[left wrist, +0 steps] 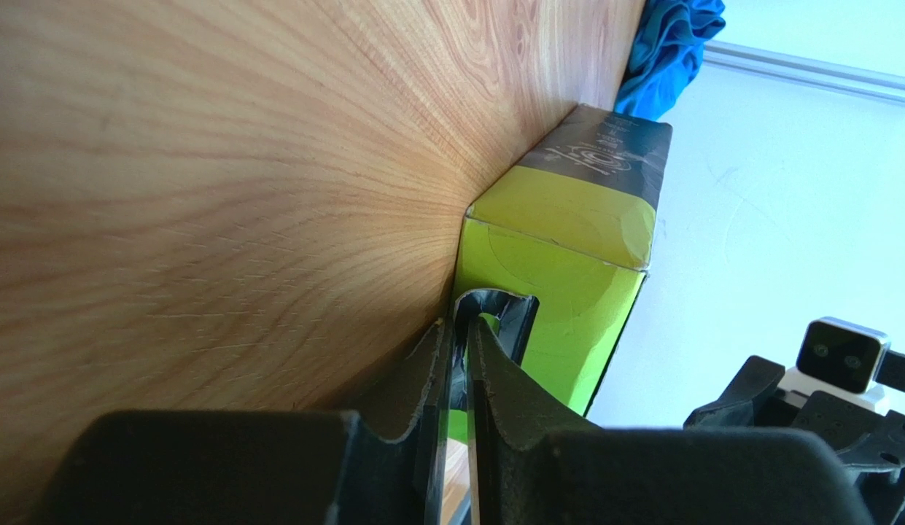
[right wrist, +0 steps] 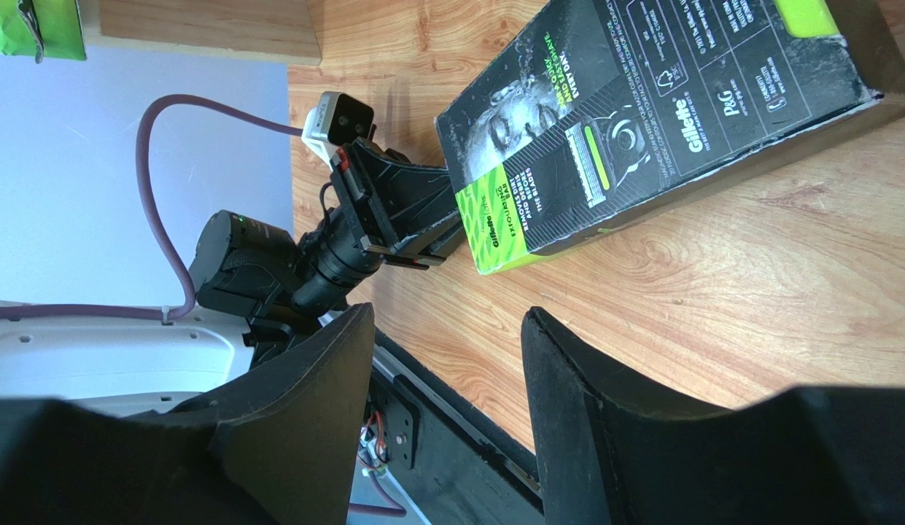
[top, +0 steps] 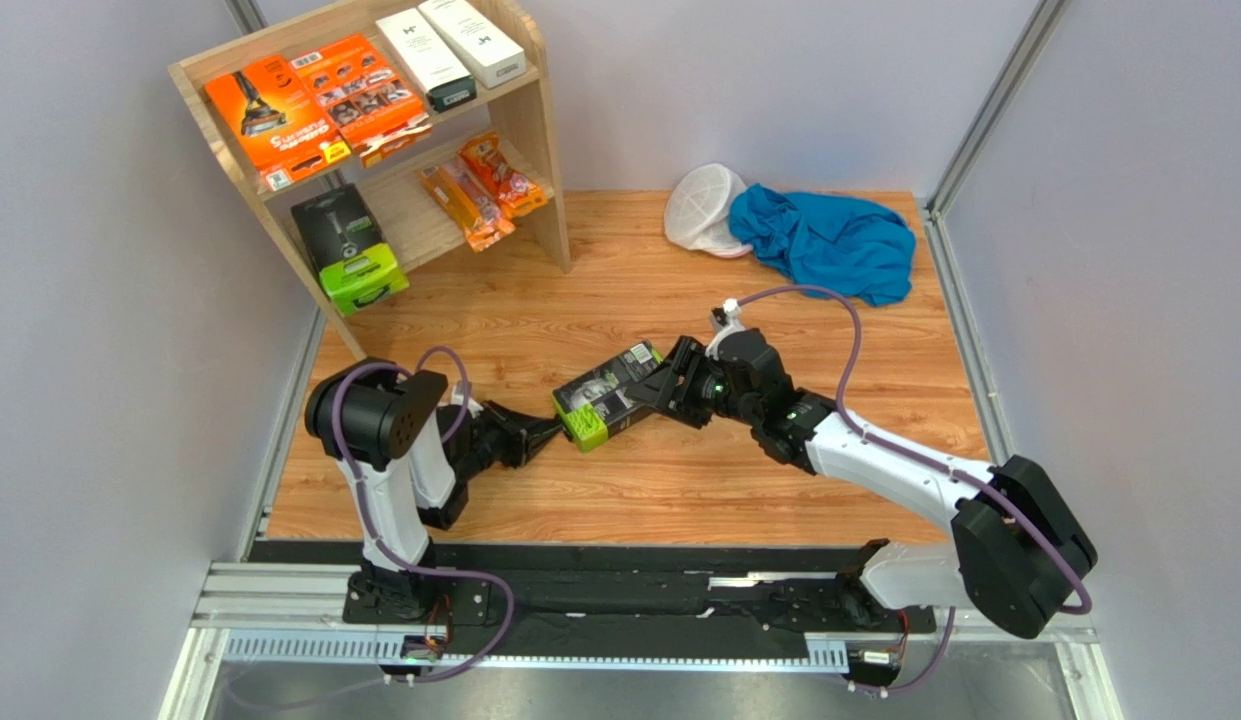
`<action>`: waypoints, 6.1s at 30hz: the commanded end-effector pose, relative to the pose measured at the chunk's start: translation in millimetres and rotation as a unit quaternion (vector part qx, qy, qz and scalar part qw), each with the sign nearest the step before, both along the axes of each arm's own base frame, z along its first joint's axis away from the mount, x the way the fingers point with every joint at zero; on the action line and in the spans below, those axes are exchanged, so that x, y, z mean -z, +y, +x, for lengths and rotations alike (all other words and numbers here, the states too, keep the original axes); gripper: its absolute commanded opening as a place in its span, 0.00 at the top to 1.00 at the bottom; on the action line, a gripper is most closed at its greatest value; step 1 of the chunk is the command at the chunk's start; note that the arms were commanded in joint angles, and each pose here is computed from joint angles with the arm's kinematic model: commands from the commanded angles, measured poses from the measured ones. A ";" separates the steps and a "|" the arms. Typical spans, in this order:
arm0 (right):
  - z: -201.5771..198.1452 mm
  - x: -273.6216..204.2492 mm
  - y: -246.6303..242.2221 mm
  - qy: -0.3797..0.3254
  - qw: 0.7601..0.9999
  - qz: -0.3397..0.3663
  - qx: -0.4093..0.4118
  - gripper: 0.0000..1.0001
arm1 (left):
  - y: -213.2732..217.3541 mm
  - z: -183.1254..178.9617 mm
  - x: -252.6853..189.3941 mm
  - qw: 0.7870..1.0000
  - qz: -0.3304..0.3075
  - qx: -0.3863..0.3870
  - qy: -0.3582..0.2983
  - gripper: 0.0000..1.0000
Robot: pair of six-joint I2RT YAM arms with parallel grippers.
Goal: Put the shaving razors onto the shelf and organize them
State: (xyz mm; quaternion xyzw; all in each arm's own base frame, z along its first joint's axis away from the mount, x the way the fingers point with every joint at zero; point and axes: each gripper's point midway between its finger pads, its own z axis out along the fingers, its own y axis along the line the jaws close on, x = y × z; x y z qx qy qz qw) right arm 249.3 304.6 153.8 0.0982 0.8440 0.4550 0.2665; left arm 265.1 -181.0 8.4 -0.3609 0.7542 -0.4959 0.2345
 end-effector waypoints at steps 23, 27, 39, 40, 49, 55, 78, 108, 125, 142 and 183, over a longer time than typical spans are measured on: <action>-29.5 22.8 17.0 0.056 0.990 0.131 -0.002 0.38 | -2.1 -33.8 -28.5 0.997 -0.012 0.045 -0.054 1.00; -33.0 23.3 26.0 0.063 0.984 0.164 -0.007 0.32 | -3.7 -39.2 -37.0 0.996 -0.018 0.055 -0.060 1.00; -30.5 53.7 26.9 0.101 0.968 0.228 0.024 0.22 | -3.3 -38.8 -79.9 0.992 0.033 0.081 -0.091 1.00; -30.2 61.8 27.6 0.105 0.967 0.229 0.026 0.22 | 2.4 -36.1 -81.2 0.990 0.069 0.075 -0.102 1.00; -24.2 28.0 59.0 0.053 0.947 0.316 -0.007 0.22 | 15.2 -58.1 -86.4 0.988 0.096 0.065 -0.097 1.00; -28.2 12.3 62.8 0.042 0.943 0.331 -0.008 0.22 | 13.9 -57.1 -81.1 0.988 0.100 0.072 -0.092 1.00; -28.6 32.8 83.3 0.070 0.943 0.324 -0.013 0.25 | 6.0 -53.1 -119.8 0.983 0.093 0.094 -0.128 1.00; -23.7 17.8 70.9 0.064 0.940 0.333 -0.030 1.00 | 21.6 -82.1 -144.7 0.967 0.164 0.122 -0.152 0.37; -94.4 -50.0 52.2 -0.023 0.926 0.261 -0.271 1.00 | -5.7 -65.0 -158.4 0.945 0.156 0.224 -0.182 0.17; -140.1 -110.8 37.3 -0.086 0.876 0.263 -0.396 1.00 | -18.6 -76.1 -198.5 0.931 0.043 0.199 -0.302 0.20; -48.6 -110.4 -5.3 -0.093 0.946 0.310 0.019 0.20 | -13.6 -2.1 -308.4 0.925 -0.023 0.061 -0.375 1.00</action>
